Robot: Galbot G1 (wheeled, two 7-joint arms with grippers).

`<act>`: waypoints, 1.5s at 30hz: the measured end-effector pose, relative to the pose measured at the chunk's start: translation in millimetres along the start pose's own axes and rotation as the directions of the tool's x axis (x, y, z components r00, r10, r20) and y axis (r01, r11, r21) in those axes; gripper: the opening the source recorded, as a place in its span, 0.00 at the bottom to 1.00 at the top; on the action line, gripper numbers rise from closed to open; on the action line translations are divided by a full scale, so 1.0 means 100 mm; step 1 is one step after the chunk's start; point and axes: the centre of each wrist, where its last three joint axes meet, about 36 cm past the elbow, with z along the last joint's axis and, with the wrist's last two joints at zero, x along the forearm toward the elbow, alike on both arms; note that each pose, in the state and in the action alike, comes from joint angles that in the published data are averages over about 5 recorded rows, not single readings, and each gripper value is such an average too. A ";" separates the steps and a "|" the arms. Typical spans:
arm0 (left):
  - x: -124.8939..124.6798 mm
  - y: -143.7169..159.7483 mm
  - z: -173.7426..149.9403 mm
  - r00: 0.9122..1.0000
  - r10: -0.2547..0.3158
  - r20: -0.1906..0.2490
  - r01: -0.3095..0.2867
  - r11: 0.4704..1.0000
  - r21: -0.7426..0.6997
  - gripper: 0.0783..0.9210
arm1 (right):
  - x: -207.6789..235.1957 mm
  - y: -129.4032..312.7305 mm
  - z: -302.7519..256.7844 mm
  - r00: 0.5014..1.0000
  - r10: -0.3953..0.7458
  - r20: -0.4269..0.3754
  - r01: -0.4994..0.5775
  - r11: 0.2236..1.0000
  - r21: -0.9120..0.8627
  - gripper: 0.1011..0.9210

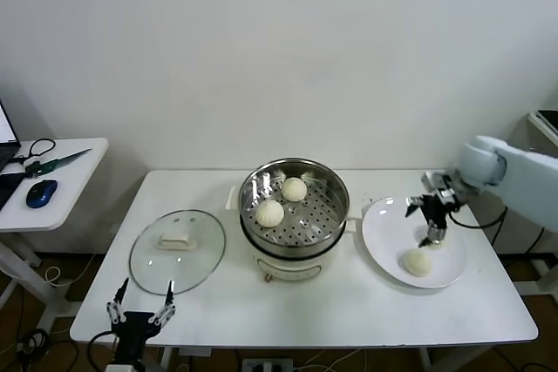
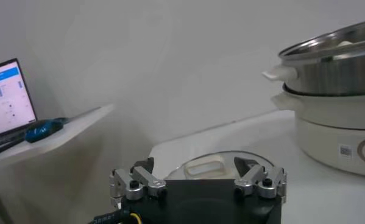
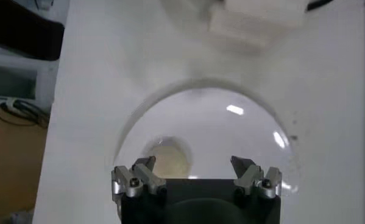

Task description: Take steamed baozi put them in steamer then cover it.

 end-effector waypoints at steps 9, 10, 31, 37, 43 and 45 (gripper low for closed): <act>0.00 0.00 0.04 1.000 -0.006 -0.016 0.006 1.000 -0.006 0.88 | -0.46 0.10 0.07 0.998 -0.045 -0.034 0.046 0.999 0.009 0.88; 0.00 0.00 0.05 1.000 -0.007 -0.017 0.007 1.000 -0.007 0.88 | -0.49 0.10 0.07 0.998 -0.048 -0.036 0.048 0.999 0.010 0.88; -0.02 -0.03 0.09 1.000 -0.005 -0.026 0.005 1.000 -0.012 0.88 | -0.75 0.00 0.08 0.996 -0.068 -0.064 0.069 0.997 0.019 0.81; -0.02 -0.04 0.09 1.000 -0.006 -0.027 0.005 1.000 -0.012 0.88 | -0.75 -0.01 0.08 0.995 -0.072 -0.062 0.074 0.997 0.025 0.76; -0.02 -0.04 0.08 1.000 -0.006 -0.025 0.006 1.000 -0.013 0.88 | -0.69 -0.04 0.07 0.996 -0.070 -0.056 0.073 0.997 0.040 0.74; -0.02 -0.04 0.08 1.000 -0.006 -0.025 0.006 1.000 -0.013 0.88 | -0.65 -0.06 0.07 0.996 -0.068 -0.054 0.071 0.996 0.049 0.73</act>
